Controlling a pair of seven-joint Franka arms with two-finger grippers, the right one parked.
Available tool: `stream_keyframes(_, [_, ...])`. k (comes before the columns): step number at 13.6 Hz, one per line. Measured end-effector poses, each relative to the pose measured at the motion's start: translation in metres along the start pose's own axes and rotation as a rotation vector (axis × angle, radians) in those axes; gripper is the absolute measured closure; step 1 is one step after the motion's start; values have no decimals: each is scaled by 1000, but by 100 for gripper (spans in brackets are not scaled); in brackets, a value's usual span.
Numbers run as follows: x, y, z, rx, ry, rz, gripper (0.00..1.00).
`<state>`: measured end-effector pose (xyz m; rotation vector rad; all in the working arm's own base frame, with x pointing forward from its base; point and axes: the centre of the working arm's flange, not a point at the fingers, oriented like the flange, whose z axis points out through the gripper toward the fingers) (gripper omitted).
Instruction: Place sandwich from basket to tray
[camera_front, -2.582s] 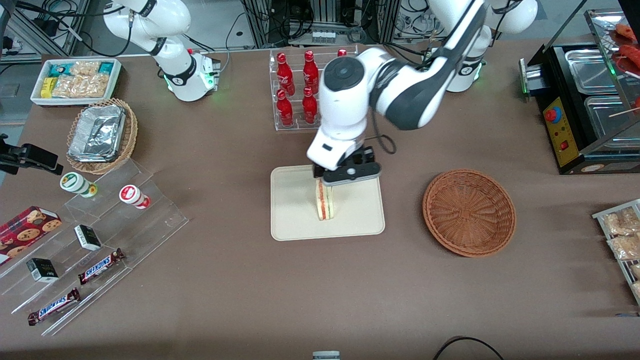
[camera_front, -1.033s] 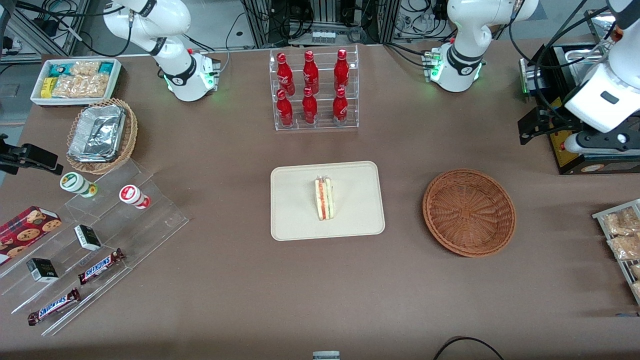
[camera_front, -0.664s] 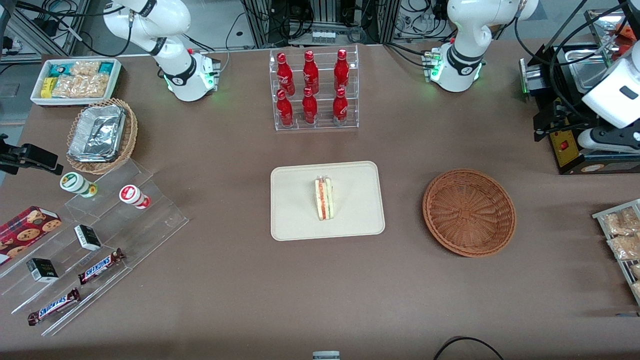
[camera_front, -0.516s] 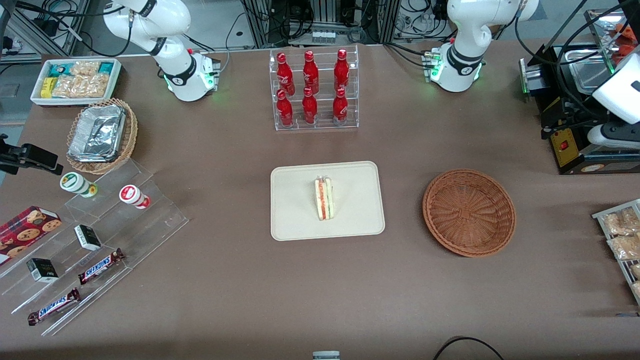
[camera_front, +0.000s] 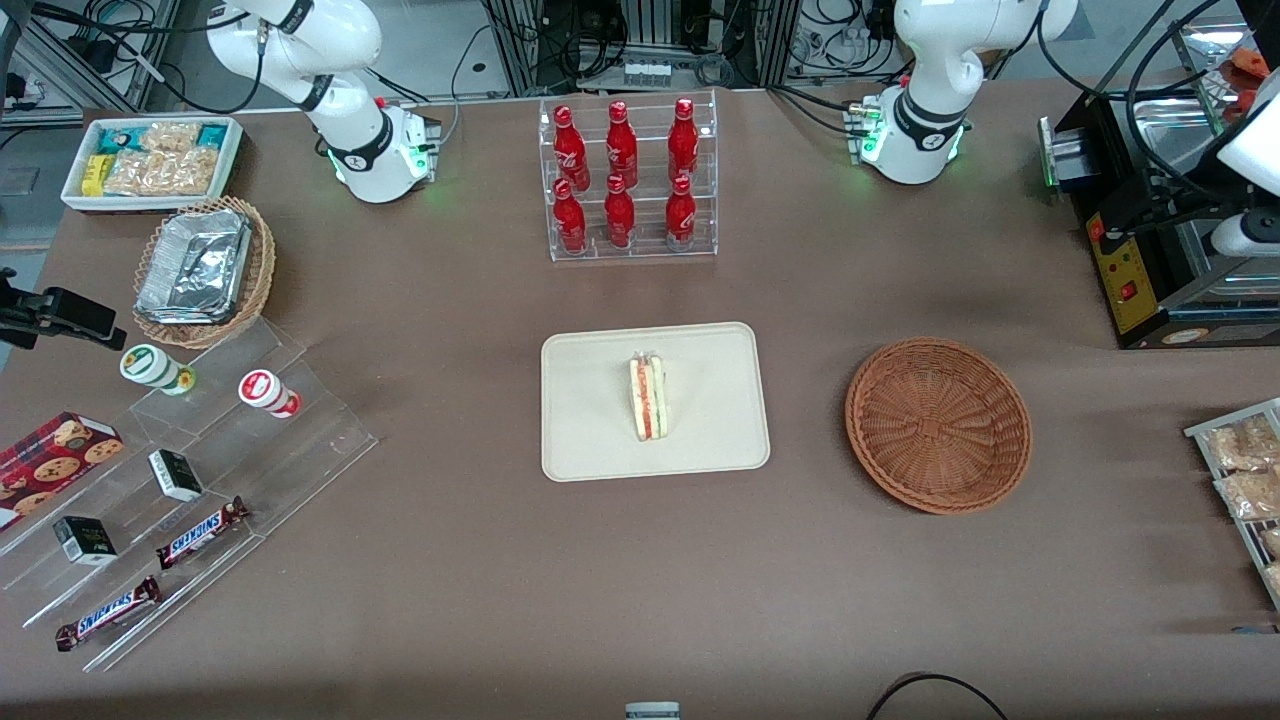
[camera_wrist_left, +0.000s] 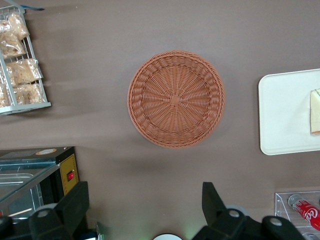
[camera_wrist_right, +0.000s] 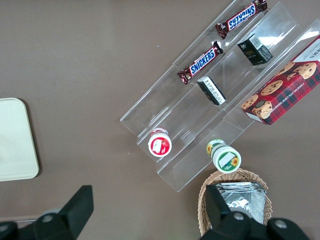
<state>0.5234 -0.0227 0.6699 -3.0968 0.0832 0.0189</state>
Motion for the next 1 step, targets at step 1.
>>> stream_keyframes(1, [0,-1,1,0,-2,-8,0])
